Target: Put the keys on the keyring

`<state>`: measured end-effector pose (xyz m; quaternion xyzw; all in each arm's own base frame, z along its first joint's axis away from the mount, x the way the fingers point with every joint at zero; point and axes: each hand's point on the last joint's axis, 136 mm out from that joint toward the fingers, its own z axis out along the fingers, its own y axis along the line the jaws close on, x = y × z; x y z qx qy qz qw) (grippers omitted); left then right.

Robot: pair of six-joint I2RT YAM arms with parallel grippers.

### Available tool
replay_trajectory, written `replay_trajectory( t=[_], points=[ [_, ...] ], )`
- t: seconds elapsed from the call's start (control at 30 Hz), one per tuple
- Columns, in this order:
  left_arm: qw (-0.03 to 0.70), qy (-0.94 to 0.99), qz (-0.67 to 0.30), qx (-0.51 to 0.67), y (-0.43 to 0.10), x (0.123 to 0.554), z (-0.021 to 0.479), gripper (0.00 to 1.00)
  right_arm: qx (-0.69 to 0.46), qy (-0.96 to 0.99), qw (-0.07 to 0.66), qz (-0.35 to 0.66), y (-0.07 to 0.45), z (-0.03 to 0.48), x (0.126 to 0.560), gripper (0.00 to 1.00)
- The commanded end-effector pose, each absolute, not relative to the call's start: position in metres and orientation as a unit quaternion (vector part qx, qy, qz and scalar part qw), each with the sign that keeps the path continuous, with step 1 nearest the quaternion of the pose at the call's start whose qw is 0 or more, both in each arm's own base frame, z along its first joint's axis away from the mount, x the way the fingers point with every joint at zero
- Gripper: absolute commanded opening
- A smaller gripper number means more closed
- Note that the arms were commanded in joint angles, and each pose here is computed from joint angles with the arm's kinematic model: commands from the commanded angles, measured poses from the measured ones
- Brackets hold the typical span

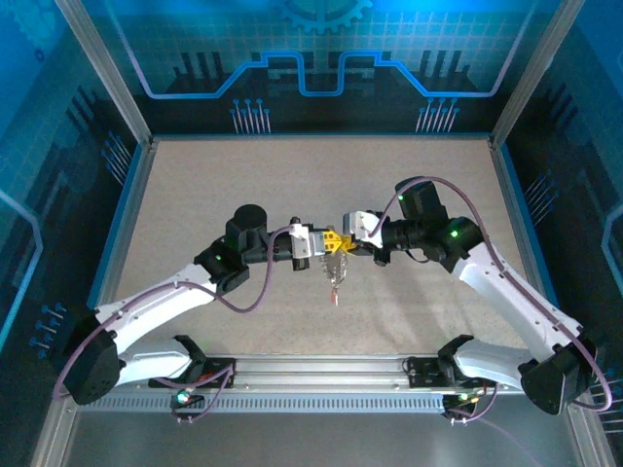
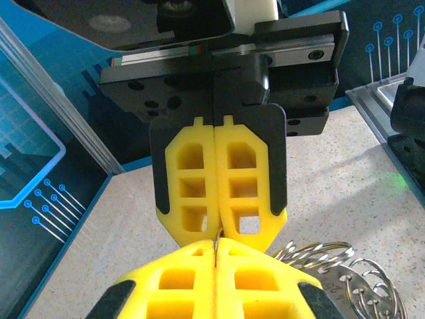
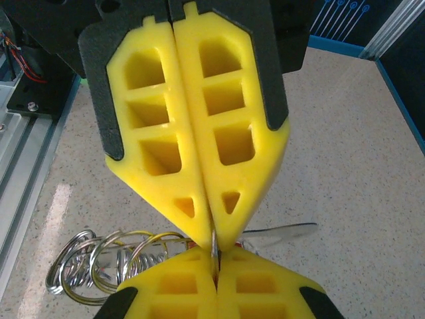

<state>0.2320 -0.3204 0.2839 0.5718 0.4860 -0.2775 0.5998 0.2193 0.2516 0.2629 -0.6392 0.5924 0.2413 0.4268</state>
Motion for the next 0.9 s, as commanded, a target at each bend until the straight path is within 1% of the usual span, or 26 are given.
replay_trajectory(
  t=[0.0, 0.17, 0.37, 0.87],
  points=[
    [0.603, 0.499, -0.235, 0.577, -0.310, 0.239, 0.283, 0.00, -0.643, 0.589, 0.427, 0.240, 0.247, 0.275, 0.211, 0.00],
    [0.575, 0.529, -0.210, 0.587, -0.305, 0.245, 0.268, 0.00, -0.644, 0.592, 0.428, 0.228, 0.245, 0.280, 0.210, 0.00],
    [0.569, 0.559, -0.185, 0.574, -0.298, 0.257, 0.258, 0.00, -0.645, 0.593, 0.429, 0.220, 0.243, 0.282, 0.211, 0.00],
    [0.558, 0.595, -0.192, 0.545, -0.291, 0.270, 0.252, 0.00, -0.646, 0.586, 0.431, 0.230, 0.246, 0.284, 0.210, 0.00]
  ],
)
